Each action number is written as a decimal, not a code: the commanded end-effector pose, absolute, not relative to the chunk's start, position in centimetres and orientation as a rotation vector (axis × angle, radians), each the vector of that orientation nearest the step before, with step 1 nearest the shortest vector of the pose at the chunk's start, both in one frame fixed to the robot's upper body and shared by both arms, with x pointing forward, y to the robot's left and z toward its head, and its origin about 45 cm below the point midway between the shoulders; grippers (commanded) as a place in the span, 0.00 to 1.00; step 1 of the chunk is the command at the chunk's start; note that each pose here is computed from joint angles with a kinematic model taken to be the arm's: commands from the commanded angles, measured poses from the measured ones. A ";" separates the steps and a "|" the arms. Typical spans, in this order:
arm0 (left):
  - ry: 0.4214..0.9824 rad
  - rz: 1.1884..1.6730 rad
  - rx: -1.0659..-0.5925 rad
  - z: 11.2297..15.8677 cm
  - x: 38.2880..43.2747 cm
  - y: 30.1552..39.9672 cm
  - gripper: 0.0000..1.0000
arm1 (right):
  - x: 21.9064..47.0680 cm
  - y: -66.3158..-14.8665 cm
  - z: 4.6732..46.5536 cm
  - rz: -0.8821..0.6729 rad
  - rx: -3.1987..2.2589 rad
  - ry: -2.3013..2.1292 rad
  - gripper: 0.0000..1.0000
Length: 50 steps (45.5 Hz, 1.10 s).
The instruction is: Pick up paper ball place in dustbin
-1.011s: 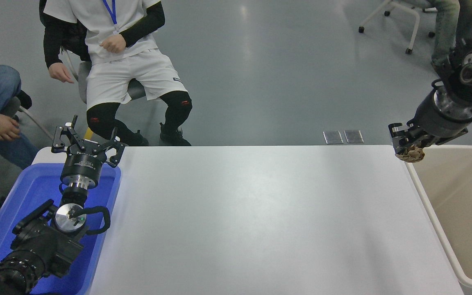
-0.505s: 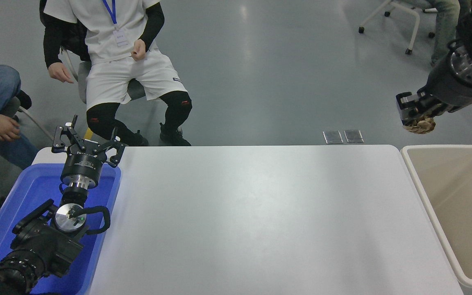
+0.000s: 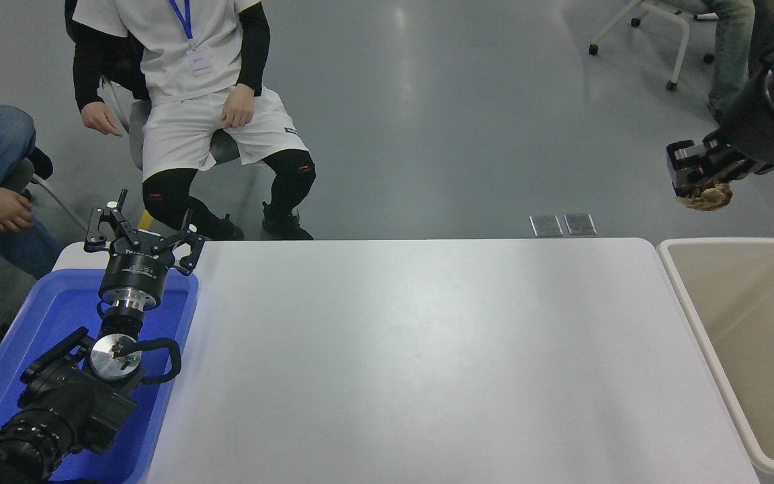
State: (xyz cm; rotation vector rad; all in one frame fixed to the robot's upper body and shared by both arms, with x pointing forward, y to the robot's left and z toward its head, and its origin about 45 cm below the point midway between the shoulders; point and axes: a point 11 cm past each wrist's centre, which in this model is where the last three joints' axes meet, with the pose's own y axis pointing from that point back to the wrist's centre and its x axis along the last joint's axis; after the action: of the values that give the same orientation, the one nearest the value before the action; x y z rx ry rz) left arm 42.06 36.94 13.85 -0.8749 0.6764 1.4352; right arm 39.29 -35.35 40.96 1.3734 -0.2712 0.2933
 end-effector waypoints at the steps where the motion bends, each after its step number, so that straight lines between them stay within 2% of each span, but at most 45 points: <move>1: 0.676 1.434 -0.875 13.86 42.06 36.93 0.99 | 39.2 -42.2 39.3 0.161 1.350 -0.414 0.00; 11: 0.676 1.434 -0.875 13.86 42.06 36.93 0.99 | 38.4 -50.4 37.3 0.010 1.283 -0.598 0.00; 22: 0.676 1.434 -0.875 13.86 42.06 36.93 0.99 | 37.3 -56.0 33.2 -0.115 1.243 -0.738 0.00; 29: 0.676 1.434 -0.875 13.86 42.06 36.93 0.99 | 36.3 -59.9 32.1 -0.173 1.188 -0.880 0.00; 43: 0.675 1.437 -0.877 13.85 42.04 37.00 0.99 | 32.6 -62.4 25.5 -0.335 1.203 -0.967 0.00; 50: 0.675 1.435 -0.878 13.88 42.06 36.97 0.99 | 31.2 -63.5 22.7 -0.330 1.147 -1.055 0.00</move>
State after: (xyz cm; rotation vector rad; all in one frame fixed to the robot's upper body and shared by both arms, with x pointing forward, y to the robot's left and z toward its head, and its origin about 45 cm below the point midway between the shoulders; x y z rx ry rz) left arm 42.06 36.95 13.87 -0.8770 0.6756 1.4349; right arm 34.37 -61.19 27.23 1.2082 -0.9417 -0.2683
